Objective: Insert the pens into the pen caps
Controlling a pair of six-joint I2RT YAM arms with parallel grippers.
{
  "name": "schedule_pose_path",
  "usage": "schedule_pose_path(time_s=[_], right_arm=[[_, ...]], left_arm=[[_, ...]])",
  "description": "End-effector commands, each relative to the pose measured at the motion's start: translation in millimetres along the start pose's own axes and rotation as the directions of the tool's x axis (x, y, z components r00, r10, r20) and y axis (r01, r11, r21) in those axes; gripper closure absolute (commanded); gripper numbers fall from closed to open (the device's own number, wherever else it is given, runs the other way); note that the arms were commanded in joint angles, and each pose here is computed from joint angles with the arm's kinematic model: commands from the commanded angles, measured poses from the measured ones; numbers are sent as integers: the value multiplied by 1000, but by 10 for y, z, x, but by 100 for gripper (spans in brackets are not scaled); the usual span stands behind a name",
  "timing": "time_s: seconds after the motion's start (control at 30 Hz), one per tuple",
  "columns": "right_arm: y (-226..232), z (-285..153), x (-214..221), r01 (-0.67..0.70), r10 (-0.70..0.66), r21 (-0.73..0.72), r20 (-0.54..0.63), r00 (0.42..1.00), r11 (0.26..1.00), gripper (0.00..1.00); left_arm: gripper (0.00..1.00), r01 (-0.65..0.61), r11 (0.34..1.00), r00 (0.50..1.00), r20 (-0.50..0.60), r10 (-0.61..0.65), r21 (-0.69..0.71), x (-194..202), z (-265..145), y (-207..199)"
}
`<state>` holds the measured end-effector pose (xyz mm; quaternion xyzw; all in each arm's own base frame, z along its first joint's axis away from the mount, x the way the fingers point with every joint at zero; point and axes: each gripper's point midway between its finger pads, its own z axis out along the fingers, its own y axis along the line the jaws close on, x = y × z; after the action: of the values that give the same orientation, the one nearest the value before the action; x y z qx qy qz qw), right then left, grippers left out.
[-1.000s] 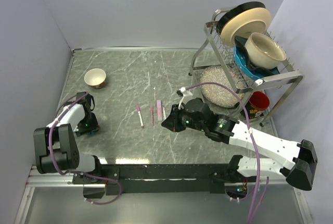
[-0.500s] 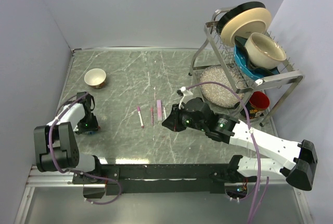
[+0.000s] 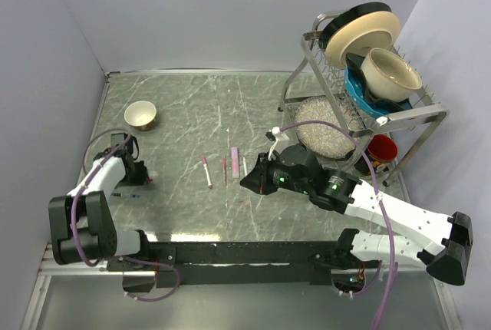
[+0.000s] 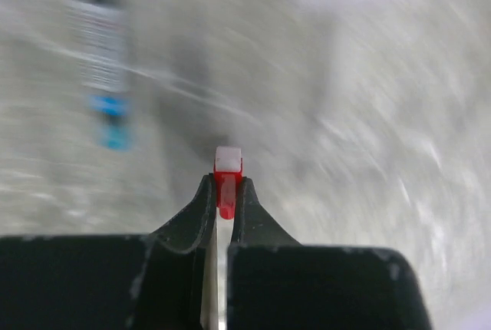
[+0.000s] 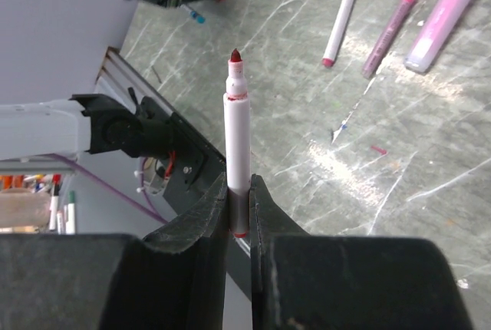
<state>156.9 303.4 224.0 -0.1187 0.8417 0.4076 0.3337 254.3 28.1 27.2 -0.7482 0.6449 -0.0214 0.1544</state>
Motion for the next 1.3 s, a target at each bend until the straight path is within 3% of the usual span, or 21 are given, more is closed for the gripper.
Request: schedule_pose_path(time_s=[0.0,0.07,0.2,0.37,0.47,0.53,0.67,0.73,0.87,1.27], right_arm=[[302,-103,-116,-9,14,-147,35,999,989,100],[354,-111,-103,-11,19,-187,40,999,982,100],[425,-113,-54,-18,22,-233,17,1000,972,100],[505,5,6,-29,24,-268,-21,999,963,100],[562,96,31,-34,25,-278,-36,999,960,100],[633,129,28,-24,16,-289,-27,999,957,100],[734,224,-4,-33,27,-300,-22,999,953,100],[777,242,-46,-36,34,-303,-12,999,952,100],[824,283,-82,-39,38,-300,-10,999,953,100],[890,362,-164,-27,25,-274,-13,1000,961,100]], left_arm=[[99,-339,844,915,-65,399,415,401,-450,-657],[99,-407,764,868,-48,494,500,527,-657,-797],[99,-484,489,731,28,682,725,898,-1236,-986],[99,-385,135,606,139,783,913,1448,-2099,-878],[99,-260,-21,567,170,806,965,1670,-2589,-714],[99,-189,-48,559,148,816,981,1763,-2772,-588],[99,-62,-109,609,124,783,992,1700,-3187,-442],[99,-27,-133,607,122,786,991,1697,-3278,-359],[99,-30,-188,580,170,797,982,1714,-3351,-270],[99,0,-219,550,183,815,976,1771,-3358,-126]])
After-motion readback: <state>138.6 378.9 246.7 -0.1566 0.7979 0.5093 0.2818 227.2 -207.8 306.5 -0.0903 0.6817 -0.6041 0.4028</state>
